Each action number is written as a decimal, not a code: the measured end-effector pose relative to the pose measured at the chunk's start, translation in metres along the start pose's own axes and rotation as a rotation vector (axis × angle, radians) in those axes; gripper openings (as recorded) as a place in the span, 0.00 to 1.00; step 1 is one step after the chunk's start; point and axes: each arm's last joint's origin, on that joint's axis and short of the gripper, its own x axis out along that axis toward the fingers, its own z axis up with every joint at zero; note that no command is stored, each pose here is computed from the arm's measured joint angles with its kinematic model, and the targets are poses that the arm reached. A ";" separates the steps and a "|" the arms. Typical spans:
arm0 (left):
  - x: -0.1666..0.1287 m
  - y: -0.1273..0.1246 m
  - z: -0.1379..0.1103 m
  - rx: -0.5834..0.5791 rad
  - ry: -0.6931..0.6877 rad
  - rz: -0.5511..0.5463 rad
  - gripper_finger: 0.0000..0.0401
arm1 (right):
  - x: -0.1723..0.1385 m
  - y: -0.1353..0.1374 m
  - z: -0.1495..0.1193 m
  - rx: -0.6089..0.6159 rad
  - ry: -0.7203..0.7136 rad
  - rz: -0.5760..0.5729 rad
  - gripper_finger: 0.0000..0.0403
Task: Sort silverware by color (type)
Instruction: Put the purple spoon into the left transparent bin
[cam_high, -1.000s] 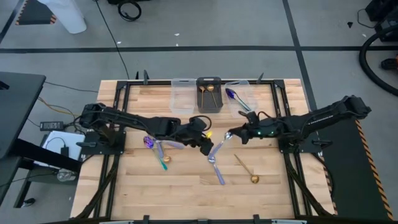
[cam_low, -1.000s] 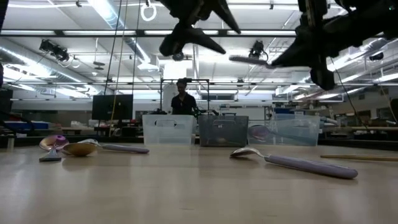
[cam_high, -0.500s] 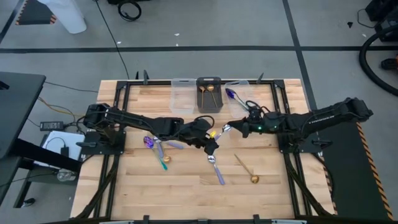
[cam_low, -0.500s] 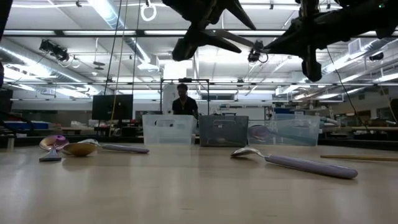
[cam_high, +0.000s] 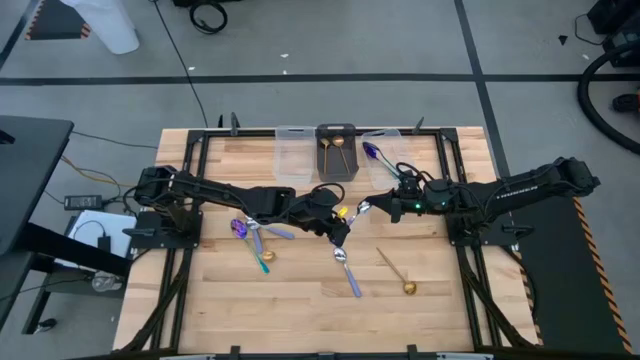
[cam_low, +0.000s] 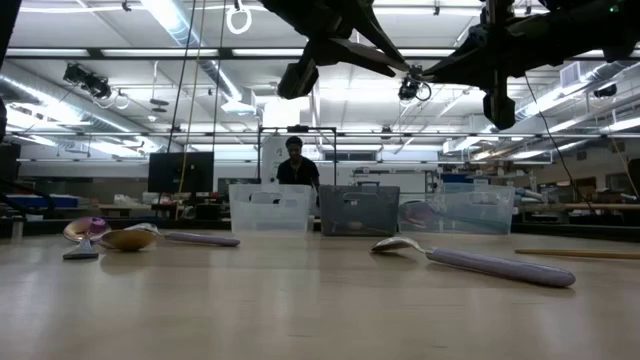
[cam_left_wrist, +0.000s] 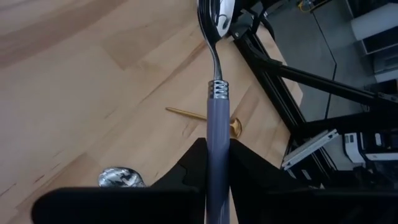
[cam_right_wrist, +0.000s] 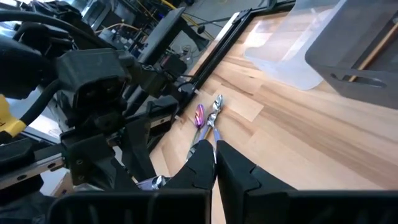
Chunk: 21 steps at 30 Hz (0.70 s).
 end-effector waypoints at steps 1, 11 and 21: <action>0.000 0.000 0.000 0.000 0.006 -0.004 0.12 | 0.000 0.000 0.000 0.000 0.000 0.001 0.04; 0.000 0.002 0.002 0.000 0.005 0.001 0.11 | 0.000 0.003 0.002 0.000 -0.018 0.030 0.17; 0.001 0.011 0.016 -0.024 -0.021 0.022 0.11 | 0.001 -0.001 0.010 0.036 -0.006 0.049 0.40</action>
